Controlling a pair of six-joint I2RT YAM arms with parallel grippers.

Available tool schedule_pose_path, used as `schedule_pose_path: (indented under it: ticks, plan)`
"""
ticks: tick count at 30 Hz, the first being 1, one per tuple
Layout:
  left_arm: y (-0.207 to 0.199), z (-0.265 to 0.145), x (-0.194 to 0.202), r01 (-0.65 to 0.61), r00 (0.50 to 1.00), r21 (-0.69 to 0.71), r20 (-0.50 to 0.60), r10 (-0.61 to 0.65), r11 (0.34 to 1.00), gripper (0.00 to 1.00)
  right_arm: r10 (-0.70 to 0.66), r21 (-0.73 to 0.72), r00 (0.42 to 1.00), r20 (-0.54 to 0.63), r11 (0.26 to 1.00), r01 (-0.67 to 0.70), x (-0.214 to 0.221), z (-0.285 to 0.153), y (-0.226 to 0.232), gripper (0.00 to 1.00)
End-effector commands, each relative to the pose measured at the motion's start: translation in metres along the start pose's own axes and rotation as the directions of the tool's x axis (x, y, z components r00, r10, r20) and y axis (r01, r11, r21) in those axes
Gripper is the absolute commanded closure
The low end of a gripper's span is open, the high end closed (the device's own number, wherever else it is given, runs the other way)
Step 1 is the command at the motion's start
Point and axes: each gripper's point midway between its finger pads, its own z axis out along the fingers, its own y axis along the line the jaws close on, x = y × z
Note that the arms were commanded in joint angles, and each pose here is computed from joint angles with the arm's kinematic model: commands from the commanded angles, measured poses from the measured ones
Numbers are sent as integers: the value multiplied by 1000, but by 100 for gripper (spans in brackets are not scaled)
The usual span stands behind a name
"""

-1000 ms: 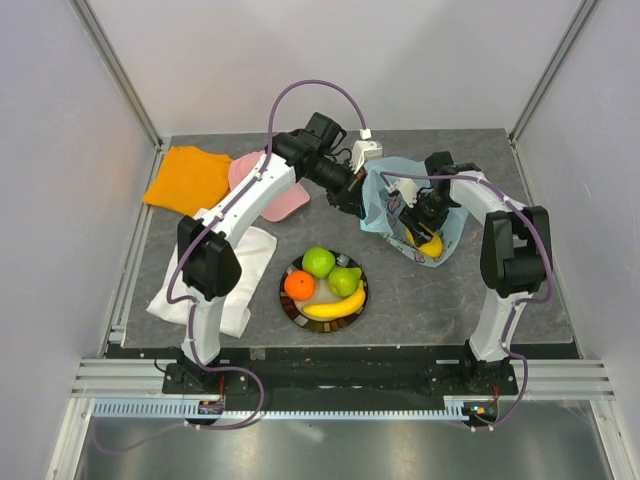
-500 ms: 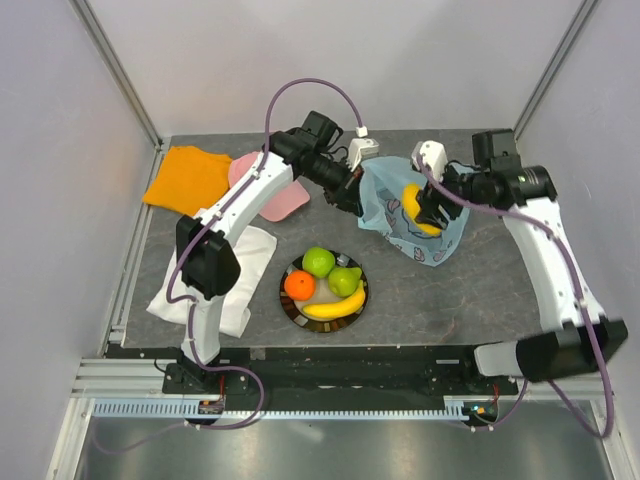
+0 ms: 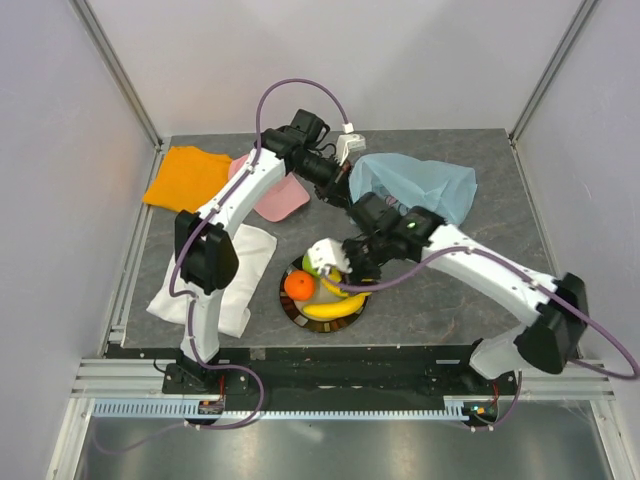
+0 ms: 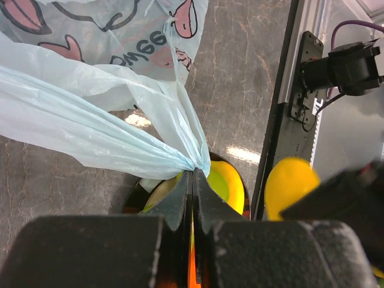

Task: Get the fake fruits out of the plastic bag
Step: Place the fake fruit on the plate.

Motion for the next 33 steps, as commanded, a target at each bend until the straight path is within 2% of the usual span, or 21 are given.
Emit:
schedule_pose_path:
  ticks: [1,5,8,14,20,25,30,33]
  plan:
    - [4,-13,-6,23,999,13,43,-24,1000,98,-224,-33,975,-17,974,223,-27,45,-1,39]
    - [11,-23,-7,34,997,4,66,-34,999,98,-219,-112,975,-39,971,213,-39,76,-1,41]
    - [11,-29,-10,39,996,14,82,-40,999,99,-168,-160,984,-52,974,157,-45,93,14,41]
    - [8,-36,-15,31,994,30,106,-34,999,98,-88,-231,986,-145,972,52,-35,119,31,42]
    - [6,-36,-17,28,993,36,113,-31,999,98,36,-239,976,-215,967,-88,-33,140,41,45]
    - [2,-38,-18,22,993,38,118,-26,999,98,146,-192,947,-284,960,-206,-24,150,40,47]
    - [1,-38,-16,24,993,38,115,-28,999,99,182,-150,928,-325,959,-241,-17,158,34,41]
    - [2,-38,-15,26,993,37,115,-30,999,99,185,-136,926,-329,961,-240,-16,157,32,30]
